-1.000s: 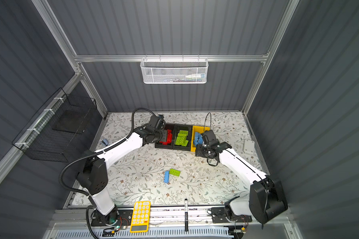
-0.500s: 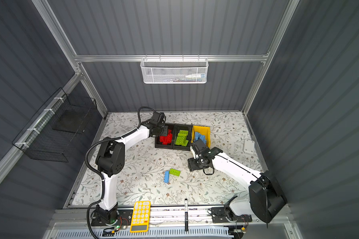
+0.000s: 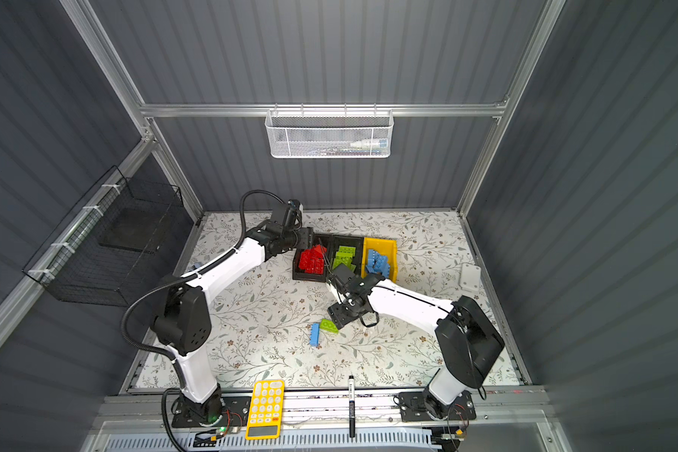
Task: Sort the legos into containers by color
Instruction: Place the lego in the container, then pick up the lego from the center of the table.
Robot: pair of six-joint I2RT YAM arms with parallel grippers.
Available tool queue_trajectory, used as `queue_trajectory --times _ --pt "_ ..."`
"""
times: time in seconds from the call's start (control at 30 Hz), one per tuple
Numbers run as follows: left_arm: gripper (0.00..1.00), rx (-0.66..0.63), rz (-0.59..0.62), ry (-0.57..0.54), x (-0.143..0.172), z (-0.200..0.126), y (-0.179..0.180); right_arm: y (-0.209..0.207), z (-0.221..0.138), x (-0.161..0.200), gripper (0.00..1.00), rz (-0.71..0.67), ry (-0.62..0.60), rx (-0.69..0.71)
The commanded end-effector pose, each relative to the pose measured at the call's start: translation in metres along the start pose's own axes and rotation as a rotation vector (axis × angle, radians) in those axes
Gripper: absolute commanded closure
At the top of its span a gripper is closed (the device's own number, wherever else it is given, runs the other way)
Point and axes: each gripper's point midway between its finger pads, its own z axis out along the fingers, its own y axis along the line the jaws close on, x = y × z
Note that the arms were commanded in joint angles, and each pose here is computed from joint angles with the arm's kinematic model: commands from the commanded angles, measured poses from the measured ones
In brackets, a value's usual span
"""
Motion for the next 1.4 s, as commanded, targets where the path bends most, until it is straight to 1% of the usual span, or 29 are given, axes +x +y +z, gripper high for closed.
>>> queue_trajectory --times 0.0,0.1,0.13,0.27,0.4,0.63,0.73,0.83,0.97,1.07,1.23,1.37 --pt "0.27 -0.050 -0.014 -0.028 0.000 -0.023 0.017 0.014 0.006 0.003 0.28 -0.104 0.050 -0.019" --pt "0.27 -0.079 -0.024 -0.041 0.004 -0.041 0.027 0.028 0.015 0.006 0.26 -0.165 0.088 -0.045" --pt "0.26 -0.094 -0.026 -0.025 0.015 -0.043 0.033 0.030 0.017 0.006 0.25 -0.179 0.094 -0.045" --pt "0.26 -0.123 -0.052 -0.019 0.028 -0.060 0.045 0.030 0.028 0.004 0.26 -0.209 0.113 -0.016" --pt "0.26 -0.131 -0.068 -0.009 0.038 -0.070 0.050 0.024 0.041 0.005 0.34 -0.231 0.141 0.021" --pt "0.26 -0.146 -0.075 -0.002 0.045 -0.078 0.055 0.022 0.050 0.000 0.37 -0.253 0.140 0.051" --pt "0.25 -0.145 -0.080 -0.006 0.045 -0.080 0.055 0.022 0.055 -0.001 0.41 -0.261 0.142 0.071" --pt "0.25 -0.143 -0.085 -0.005 0.045 -0.081 0.055 0.022 0.059 0.002 0.48 -0.250 0.148 0.072" --pt "0.26 -0.147 -0.079 -0.007 0.045 -0.082 0.056 0.023 0.052 0.000 0.61 -0.214 0.119 0.040" --pt "0.26 -0.140 -0.071 -0.012 0.041 -0.082 0.054 0.019 0.039 -0.006 0.66 -0.179 0.075 0.028" --pt "0.26 -0.121 -0.074 -0.004 0.041 -0.076 0.050 0.004 0.015 -0.017 0.71 -0.101 -0.002 0.016" --pt "0.27 -0.112 -0.080 0.012 0.047 -0.074 0.049 -0.020 -0.014 -0.035 0.72 -0.005 -0.091 0.039"
